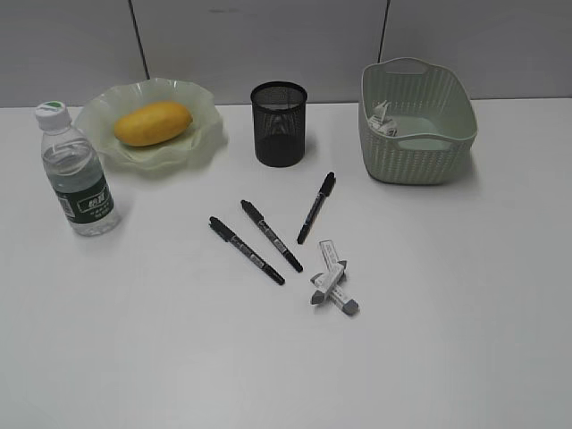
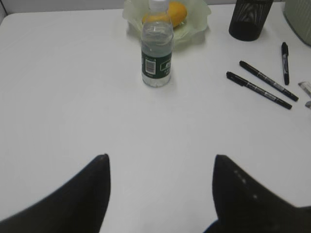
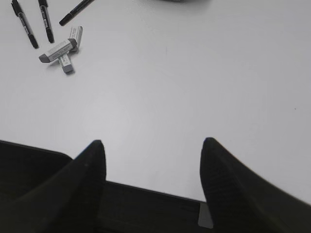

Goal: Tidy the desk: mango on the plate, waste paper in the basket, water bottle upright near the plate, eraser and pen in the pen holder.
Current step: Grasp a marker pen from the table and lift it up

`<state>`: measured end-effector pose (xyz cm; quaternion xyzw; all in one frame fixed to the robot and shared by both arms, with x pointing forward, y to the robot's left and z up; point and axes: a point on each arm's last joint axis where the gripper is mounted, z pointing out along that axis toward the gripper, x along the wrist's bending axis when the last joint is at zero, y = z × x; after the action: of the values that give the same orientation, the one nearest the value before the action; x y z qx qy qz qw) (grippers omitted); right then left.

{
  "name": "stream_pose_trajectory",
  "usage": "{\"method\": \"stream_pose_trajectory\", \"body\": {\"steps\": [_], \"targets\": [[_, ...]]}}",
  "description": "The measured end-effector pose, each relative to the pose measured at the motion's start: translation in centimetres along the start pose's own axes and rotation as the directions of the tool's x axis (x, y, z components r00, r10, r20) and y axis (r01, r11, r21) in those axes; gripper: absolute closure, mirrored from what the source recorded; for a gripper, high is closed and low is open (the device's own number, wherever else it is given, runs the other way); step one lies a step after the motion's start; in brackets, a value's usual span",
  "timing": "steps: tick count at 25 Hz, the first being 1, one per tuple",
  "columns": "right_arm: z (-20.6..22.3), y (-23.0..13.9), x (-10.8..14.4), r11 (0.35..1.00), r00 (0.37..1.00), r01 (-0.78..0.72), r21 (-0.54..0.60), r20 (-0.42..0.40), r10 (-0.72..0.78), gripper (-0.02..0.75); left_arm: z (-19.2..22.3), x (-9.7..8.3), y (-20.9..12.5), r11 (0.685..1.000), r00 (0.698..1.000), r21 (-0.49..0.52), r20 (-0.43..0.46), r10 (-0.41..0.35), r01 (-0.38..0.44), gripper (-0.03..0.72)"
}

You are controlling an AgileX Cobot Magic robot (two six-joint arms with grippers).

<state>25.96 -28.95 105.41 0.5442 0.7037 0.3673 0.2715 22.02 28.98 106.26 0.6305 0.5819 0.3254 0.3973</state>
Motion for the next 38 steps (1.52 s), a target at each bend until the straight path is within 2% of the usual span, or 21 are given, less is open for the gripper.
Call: {"method": "stream_pose_trajectory", "body": {"steps": [7,10,13,17,21,24,27,31,34,38], "targets": [[-1.8,2.7,0.1,0.996,1.0,0.006,-0.094,0.001,-0.006,0.249,0.7,0.0,0.2,0.999,1.0,-0.052,0.006,-0.009,0.01,0.187],[-1.4,5.1,0.0,0.998,1.0,0.031,-0.053,0.001,-0.031,0.249,0.8,0.0,0.2,0.999,1.0,-0.051,0.011,0.003,-0.002,0.187],[0.6,8.4,-0.1,0.998,0.998,0.057,0.042,-0.01,-0.056,0.249,0.8,-0.2,0.2,0.998,0.999,-0.054,0.037,0.033,-0.031,0.187],[4.4,13.6,0.1,0.985,0.993,0.1,0.139,-0.074,-0.09,0.249,0.8,-0.4,0.2,0.998,0.998,-0.056,0.048,0.041,-0.038,0.191],[8.7,18.5,0.0,0.968,0.985,0.156,0.196,-0.106,-0.137,0.249,0.8,0.0,0.2,0.998,1.0,-0.051,0.012,-0.029,0.029,0.223],[12.4,21.5,0.6,0.952,0.975,0.2,0.231,-0.139,-0.171,0.249,0.8,0.2,0.2,0.997,0.999,-0.05,-0.006,-0.051,0.05,0.246],[16.6,23.5,3.2,0.921,0.949,0.291,0.26,-0.202,-0.242,0.249,0.8,0.2,0.2,0.997,0.998,-0.05,-0.009,-0.058,0.057,0.251],[22.3,24.7,8.9,0.872,0.904,0.393,0.292,-0.298,-0.308,0.249,0.8,0.2,0.2,0.997,0.998,-0.05,-0.009,-0.059,0.059,0.253],[26.9,24.7,13.2,0.842,0.877,0.431,0.326,-0.372,-0.305,0.249,0.8,0.2,0.2,0.997,0.998,-0.057,-0.009,-0.059,0.059,0.252],[31.8,23.7,17.2,0.802,0.849,0.469,0.369,-0.438,-0.295,0.249,0.9,0.1,0.2,0.996,0.998,-0.059,0.006,-0.068,0.068,0.252]]}}
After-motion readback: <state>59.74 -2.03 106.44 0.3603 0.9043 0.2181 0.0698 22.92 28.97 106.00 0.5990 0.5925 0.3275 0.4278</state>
